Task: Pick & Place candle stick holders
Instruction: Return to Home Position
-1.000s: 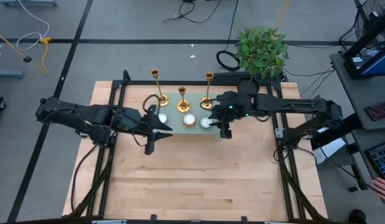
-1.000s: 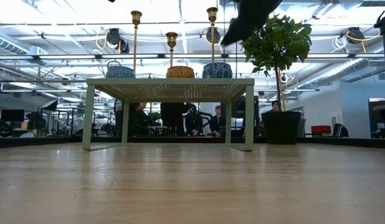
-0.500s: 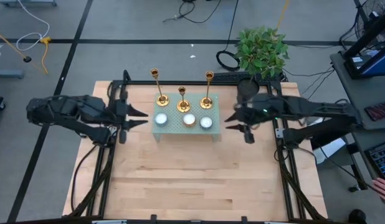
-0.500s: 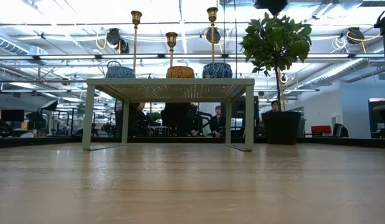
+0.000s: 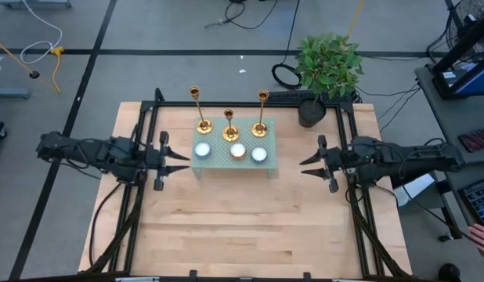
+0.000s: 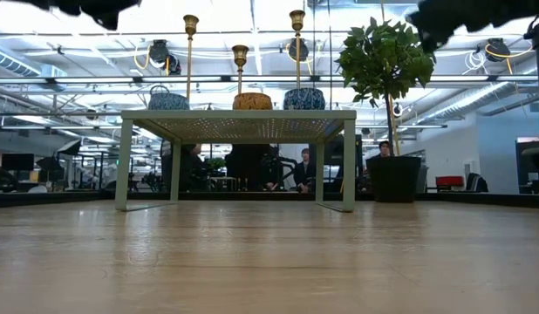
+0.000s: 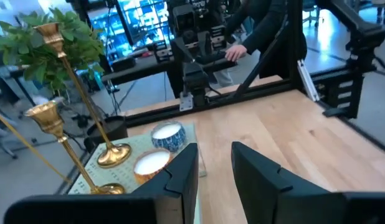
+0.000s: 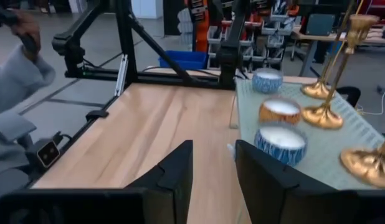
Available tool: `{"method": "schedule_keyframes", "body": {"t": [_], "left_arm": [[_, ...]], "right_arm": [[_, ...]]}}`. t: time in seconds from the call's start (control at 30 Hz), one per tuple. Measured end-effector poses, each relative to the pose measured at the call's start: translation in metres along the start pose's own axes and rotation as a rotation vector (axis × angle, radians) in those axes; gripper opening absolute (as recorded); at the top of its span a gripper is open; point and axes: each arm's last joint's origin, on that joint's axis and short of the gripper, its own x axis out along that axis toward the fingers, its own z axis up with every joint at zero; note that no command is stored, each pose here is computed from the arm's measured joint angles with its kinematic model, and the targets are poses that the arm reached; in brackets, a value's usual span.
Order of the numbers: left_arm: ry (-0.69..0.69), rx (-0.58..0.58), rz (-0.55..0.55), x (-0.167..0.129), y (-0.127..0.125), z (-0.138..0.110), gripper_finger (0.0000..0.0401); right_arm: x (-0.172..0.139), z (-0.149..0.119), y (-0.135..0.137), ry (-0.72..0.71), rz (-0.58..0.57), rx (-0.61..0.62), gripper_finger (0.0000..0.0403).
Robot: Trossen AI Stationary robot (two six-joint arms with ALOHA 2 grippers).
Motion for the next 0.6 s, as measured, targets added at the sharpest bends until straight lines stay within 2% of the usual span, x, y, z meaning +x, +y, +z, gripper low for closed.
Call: {"method": "schedule_keyframes", "body": {"t": [0.23,0.37,0.6], "left_arm": [[-0.024,0.041,0.006,0.003,-0.008,-0.038,0.0104],[-0.039,0.04,0.01,0.001,-0.011,-0.051,0.0104],[-0.049,0.056,0.014,-0.004,-0.013,-0.066,0.0104]], "right_arm": [[-0.012,-0.023,0.002,-0.03,0.0,0.0,0.0111],[-0.016,-0.03,0.002,-0.091,-0.002,-0.008,0.011],[-0.019,-0.048,0.003,-0.111,-0.003,-0.03,0.0109]]}}
